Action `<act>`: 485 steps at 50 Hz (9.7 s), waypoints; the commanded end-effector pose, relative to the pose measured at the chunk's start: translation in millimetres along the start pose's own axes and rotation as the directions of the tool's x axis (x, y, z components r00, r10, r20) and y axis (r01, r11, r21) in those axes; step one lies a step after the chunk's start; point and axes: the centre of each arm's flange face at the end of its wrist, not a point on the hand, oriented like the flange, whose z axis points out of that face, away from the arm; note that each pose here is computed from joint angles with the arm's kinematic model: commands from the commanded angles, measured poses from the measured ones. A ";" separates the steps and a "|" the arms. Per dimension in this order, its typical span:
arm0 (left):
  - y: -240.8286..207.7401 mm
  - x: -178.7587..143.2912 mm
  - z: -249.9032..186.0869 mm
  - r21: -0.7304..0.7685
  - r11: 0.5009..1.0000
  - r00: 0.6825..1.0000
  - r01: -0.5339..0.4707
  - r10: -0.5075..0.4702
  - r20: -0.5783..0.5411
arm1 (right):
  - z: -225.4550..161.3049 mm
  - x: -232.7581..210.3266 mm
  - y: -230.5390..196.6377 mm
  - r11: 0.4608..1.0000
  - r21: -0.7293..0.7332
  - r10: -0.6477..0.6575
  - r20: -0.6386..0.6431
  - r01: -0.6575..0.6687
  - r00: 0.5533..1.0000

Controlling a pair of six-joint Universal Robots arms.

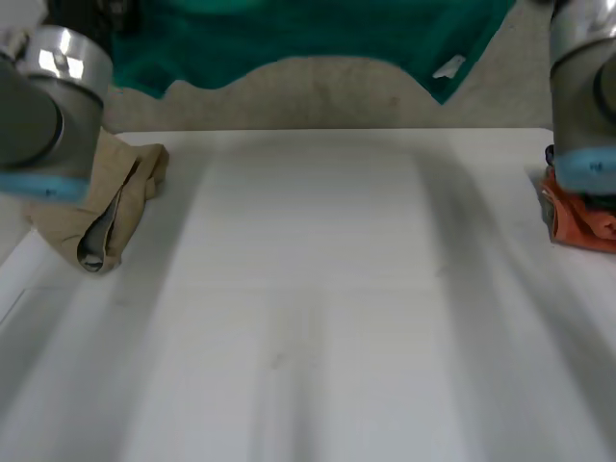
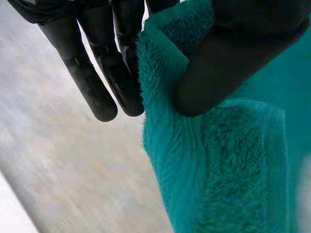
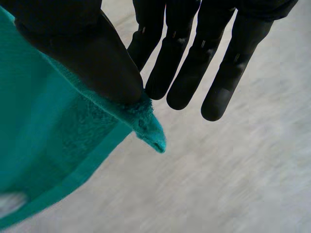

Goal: Fold the laundry.

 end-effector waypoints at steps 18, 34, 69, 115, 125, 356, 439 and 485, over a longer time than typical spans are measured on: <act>108.3 75.2 -191.1 -0.467 0.782 0.832 -0.414 0.116 -0.543 | -165.7 -81.1 158.1 0.747 -0.633 0.140 0.448 0.203 0.883; 91.3 54.3 -208.5 -0.693 0.718 0.941 -0.067 -0.186 -0.284 | -178.8 -69.8 160.5 0.723 -0.660 0.147 0.435 0.203 0.888; 134.4 25.4 -233.6 -0.817 0.569 0.967 0.092 -0.248 -0.064 | -181.6 -62.4 170.0 0.698 -0.689 0.161 0.415 0.194 0.896; 77.8 37.6 -218.6 -0.565 0.646 0.790 -0.514 0.099 -0.605 | -191.3 -25.0 133.6 0.593 -0.573 -0.021 0.691 0.566 0.722; 127.4 71.2 -141.9 -0.391 0.766 0.812 -0.510 0.278 -0.513 | -133.8 -50.9 173.8 0.679 -0.594 -0.043 0.554 0.431 0.832; 19.7 168.8 -151.7 -0.473 0.881 0.917 0.024 -0.208 -0.340 | -187.7 -82.6 138.2 0.814 -0.564 0.134 0.417 0.140 0.899; -67.3 115.4 -104.2 -0.490 0.838 0.795 0.239 -0.459 -0.397 | -234.6 -151.4 56.7 0.878 -0.475 0.316 0.658 0.052 0.684; -85.2 120.7 -112.4 -0.466 0.838 0.559 0.284 -0.540 -0.629 | -158.7 -180.0 82.3 0.987 -0.161 0.107 0.547 -0.021 0.830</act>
